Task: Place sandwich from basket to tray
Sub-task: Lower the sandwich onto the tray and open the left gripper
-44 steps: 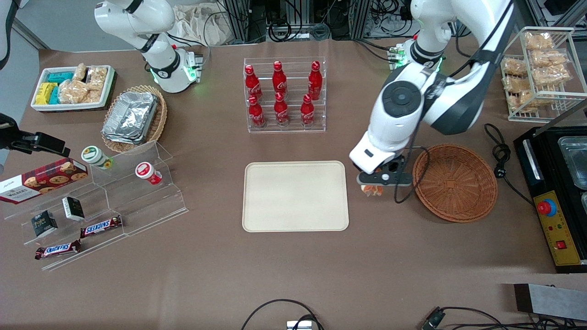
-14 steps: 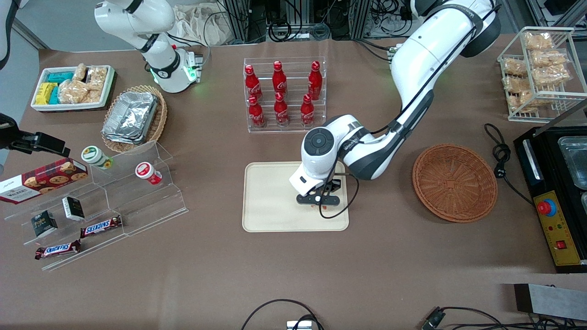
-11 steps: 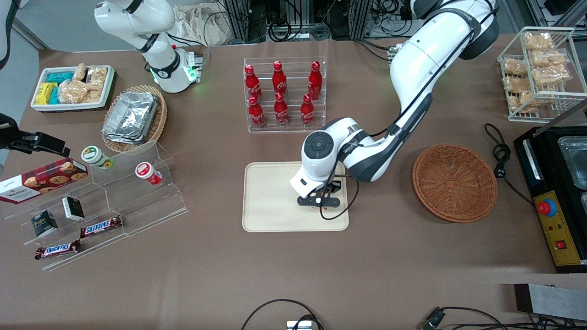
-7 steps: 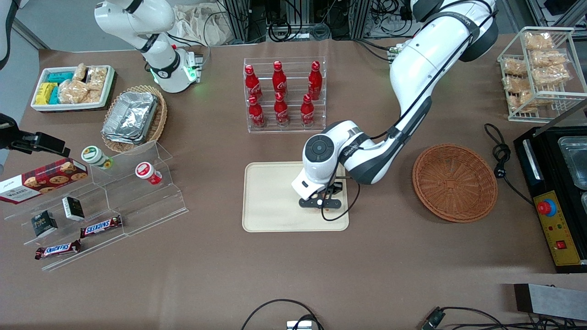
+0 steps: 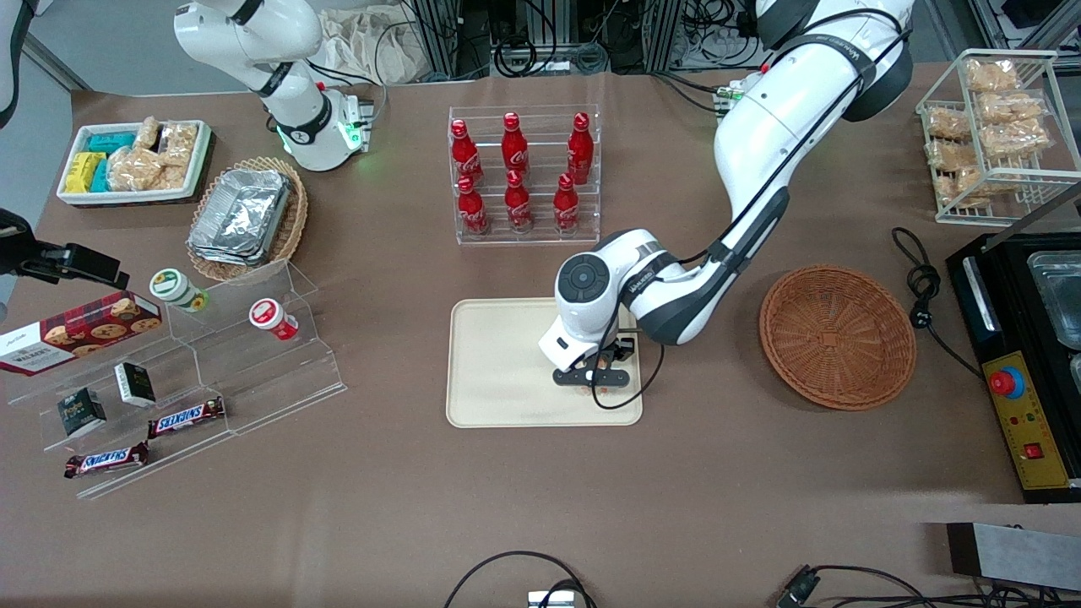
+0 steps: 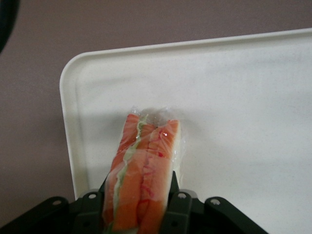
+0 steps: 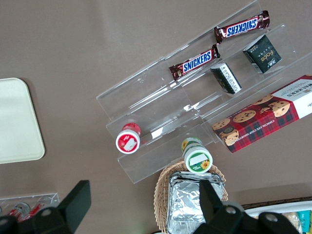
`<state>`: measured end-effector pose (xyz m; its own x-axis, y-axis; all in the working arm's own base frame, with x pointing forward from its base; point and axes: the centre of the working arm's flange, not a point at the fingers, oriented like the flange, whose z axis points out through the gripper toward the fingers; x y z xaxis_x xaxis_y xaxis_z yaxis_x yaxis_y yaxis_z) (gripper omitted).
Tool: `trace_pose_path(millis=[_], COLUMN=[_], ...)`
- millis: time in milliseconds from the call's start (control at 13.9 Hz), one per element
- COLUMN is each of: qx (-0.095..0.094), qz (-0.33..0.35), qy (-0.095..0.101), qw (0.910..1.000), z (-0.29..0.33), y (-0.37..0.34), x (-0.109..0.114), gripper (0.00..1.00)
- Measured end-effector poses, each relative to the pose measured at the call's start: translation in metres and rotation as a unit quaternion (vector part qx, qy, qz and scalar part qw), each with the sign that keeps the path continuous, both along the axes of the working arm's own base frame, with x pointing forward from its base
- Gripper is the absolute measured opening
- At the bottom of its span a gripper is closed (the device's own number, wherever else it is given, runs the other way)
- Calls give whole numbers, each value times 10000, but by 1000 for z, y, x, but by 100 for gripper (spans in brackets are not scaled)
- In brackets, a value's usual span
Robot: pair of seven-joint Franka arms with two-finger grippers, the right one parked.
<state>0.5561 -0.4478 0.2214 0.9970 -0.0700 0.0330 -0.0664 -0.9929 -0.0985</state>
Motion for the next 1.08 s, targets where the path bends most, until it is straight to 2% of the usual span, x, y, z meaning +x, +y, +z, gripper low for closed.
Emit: trace_pose_path(millis=[144, 361, 505, 1082], qx=[-7, -10, -27, 163], qz=[120, 432, 543, 839], qy=[-18, -135, -214, -433], qw=[9999, 9990, 9983, 9954], z=[0, 4, 14, 71], y=[-3, -5, -5, 16], x=[-2, 0, 5, 28], gripper=[59, 89, 89, 88])
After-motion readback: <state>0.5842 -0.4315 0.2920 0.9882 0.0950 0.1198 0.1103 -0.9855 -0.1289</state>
